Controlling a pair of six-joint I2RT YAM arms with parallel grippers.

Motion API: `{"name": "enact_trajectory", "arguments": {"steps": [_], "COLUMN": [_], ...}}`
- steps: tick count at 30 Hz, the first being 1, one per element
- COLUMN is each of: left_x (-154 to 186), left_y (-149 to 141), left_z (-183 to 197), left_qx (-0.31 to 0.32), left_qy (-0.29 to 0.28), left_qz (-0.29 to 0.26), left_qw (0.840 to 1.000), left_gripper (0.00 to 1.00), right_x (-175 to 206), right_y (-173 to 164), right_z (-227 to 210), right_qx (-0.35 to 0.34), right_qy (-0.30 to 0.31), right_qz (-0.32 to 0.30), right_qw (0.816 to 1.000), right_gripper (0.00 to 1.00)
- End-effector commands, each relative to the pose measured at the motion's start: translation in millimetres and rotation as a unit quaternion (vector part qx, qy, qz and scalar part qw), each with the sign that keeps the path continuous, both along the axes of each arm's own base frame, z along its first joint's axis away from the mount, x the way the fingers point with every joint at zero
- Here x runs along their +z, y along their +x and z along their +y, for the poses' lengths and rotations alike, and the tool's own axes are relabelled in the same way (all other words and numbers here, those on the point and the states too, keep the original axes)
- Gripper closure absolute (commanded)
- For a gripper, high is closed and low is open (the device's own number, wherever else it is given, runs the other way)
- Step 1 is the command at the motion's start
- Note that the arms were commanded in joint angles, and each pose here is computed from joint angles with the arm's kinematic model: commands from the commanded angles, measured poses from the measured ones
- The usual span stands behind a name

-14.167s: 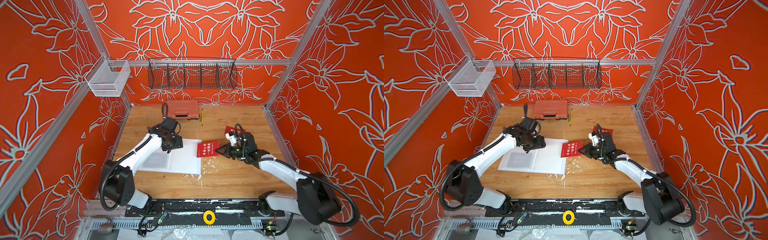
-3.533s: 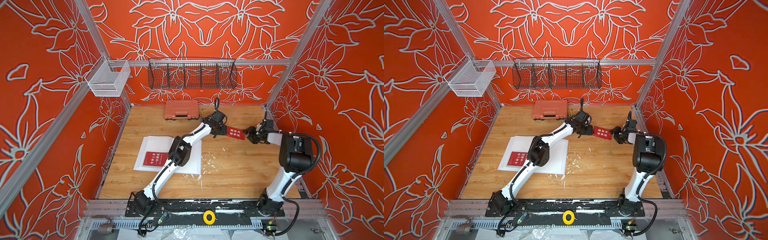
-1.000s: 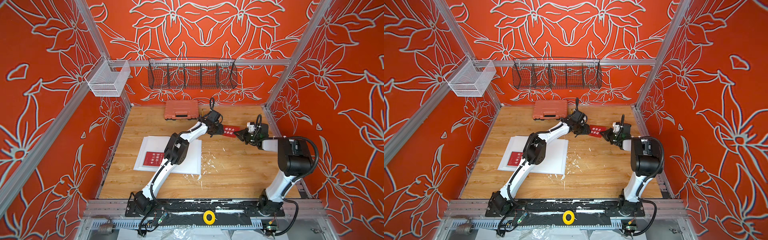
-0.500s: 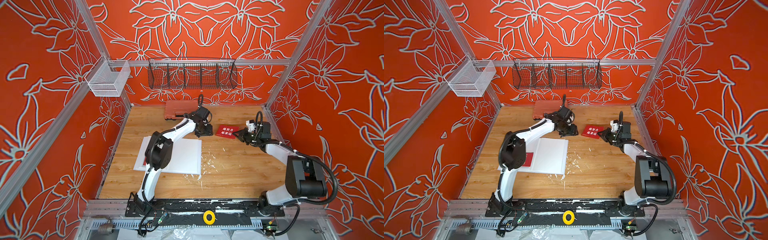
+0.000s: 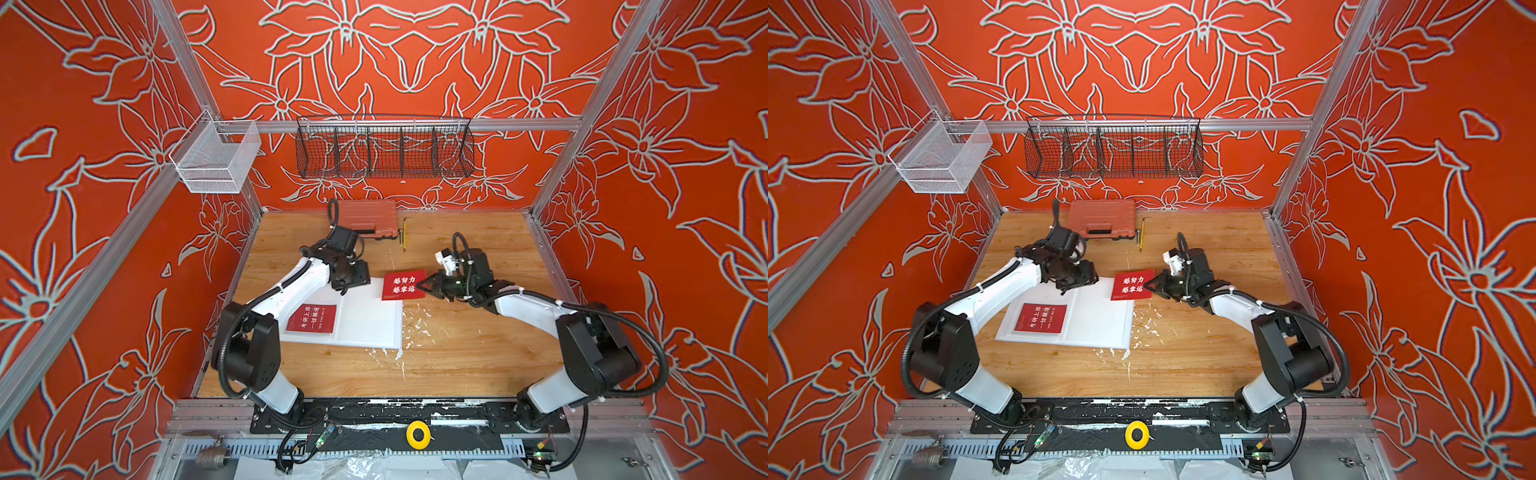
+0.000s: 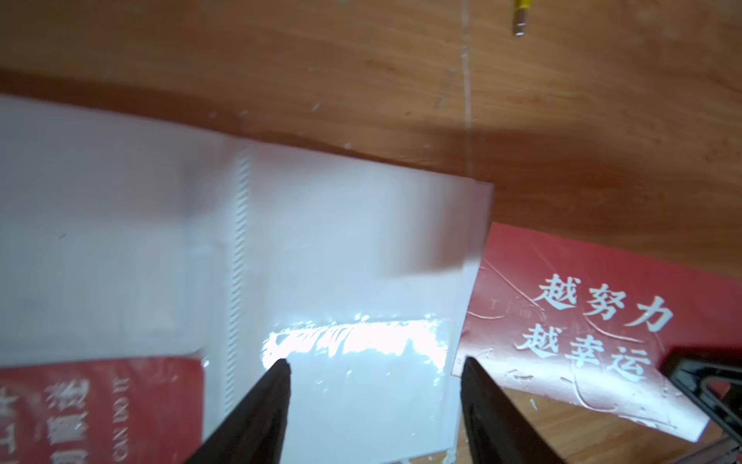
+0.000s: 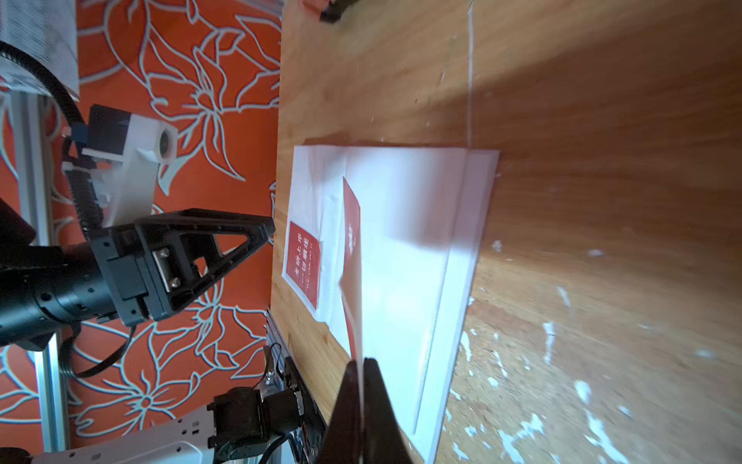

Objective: Place the photos into the photo albums
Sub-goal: Insert the photo into the photo album.

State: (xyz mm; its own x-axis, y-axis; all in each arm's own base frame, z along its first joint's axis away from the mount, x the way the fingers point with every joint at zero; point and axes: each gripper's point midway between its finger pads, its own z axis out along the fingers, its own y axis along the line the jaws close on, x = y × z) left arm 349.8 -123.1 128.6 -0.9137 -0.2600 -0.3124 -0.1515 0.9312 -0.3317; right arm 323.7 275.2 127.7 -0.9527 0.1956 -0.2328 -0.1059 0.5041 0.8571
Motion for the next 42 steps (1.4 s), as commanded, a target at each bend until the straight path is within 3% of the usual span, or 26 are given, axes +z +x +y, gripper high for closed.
{"name": "enact_trajectory", "arguments": {"steps": [1,10,14,21,29,42], "left_x": [9,1,-11,-24,-28,-52], "left_y": [-16,-53,-63,-72,-80,-89], "left_z": [42,118,136,164,183,195], "left_qx": [0.062,0.199,0.243,0.301,0.344,0.372], "left_qy": [-0.02,-0.042,-0.069,-0.061,-0.033,-0.003], "left_qz": [-0.008,-0.02,-0.016,-0.023,-0.042,-0.027], "left_qw": [0.998,0.979,0.968,0.952,0.938,0.928], "left_gripper": [0.32,0.31,0.31,0.31,0.31,0.32], "right_x": [8,-19,-31,-48,-55,-67], "right_y": [6,14,16,25,30,45], "right_z": [37,96,115,126,129,137], "right_qx": [0.024,0.056,0.068,0.069,0.064,0.049], "right_qy": [0.031,0.074,0.081,0.078,0.081,0.096], "right_qz": [-0.012,0.017,0.025,0.035,0.04,0.031], "right_qw": [0.999,0.996,0.994,0.994,0.994,0.994], "right_gripper": [1.0,1.0,1.0,1.0,1.0,1.0]}}
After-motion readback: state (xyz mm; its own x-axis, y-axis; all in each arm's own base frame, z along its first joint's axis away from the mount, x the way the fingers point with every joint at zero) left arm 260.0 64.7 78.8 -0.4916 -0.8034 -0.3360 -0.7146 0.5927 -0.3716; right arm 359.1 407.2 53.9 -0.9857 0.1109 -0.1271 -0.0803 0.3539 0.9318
